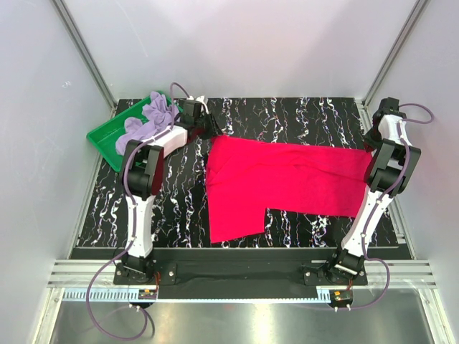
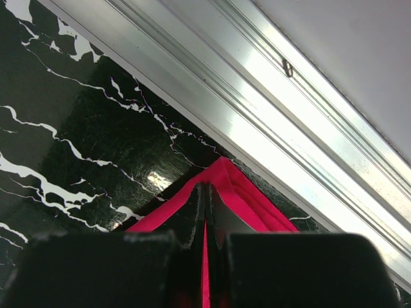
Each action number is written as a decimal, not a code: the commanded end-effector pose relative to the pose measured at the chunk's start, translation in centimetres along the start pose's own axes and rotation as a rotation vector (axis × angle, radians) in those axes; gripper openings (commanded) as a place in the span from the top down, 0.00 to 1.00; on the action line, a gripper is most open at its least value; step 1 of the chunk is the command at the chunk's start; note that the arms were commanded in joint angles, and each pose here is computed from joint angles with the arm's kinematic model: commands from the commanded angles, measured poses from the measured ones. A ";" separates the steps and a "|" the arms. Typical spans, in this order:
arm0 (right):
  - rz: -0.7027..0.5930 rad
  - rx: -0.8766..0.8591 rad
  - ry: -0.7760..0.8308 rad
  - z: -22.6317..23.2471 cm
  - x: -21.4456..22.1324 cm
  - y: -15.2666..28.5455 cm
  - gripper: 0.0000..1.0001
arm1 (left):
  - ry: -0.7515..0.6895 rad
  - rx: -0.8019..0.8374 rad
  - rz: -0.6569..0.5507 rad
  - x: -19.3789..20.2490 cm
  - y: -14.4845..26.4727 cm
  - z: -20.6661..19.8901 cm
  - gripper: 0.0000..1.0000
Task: Fold and stack the t-shirts
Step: Fold the tshirt
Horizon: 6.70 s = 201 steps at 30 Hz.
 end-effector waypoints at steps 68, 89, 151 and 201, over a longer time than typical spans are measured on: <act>0.353 -0.325 0.521 8.1 25.7 17.0 0.38 | 0.139 -0.453 0.437 13.4 7.7 -1.0 0.44; 0.362 -0.443 0.666 5.4 28.9 22.1 0.36 | -0.158 -0.225 0.232 6.9 14.2 -3.1 0.39; 0.337 -0.478 0.644 1.3 29.1 24.1 0.34 | -0.283 0.358 0.422 11.1 9.2 -5.2 0.40; -0.018 -0.073 0.130 4.3 1.6 5.3 0.58 | -0.114 -0.181 0.353 8.1 5.8 -1.0 0.43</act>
Point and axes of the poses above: each gripper's point midway between its finger pads, its own y axis back along the fingers, its own z axis along the line the jaws close on, x = y × z, the point moved 7 cm from there along y, back along the fingers, and after that the axes turned 6 degrees about -y, right-handed, at the moved point
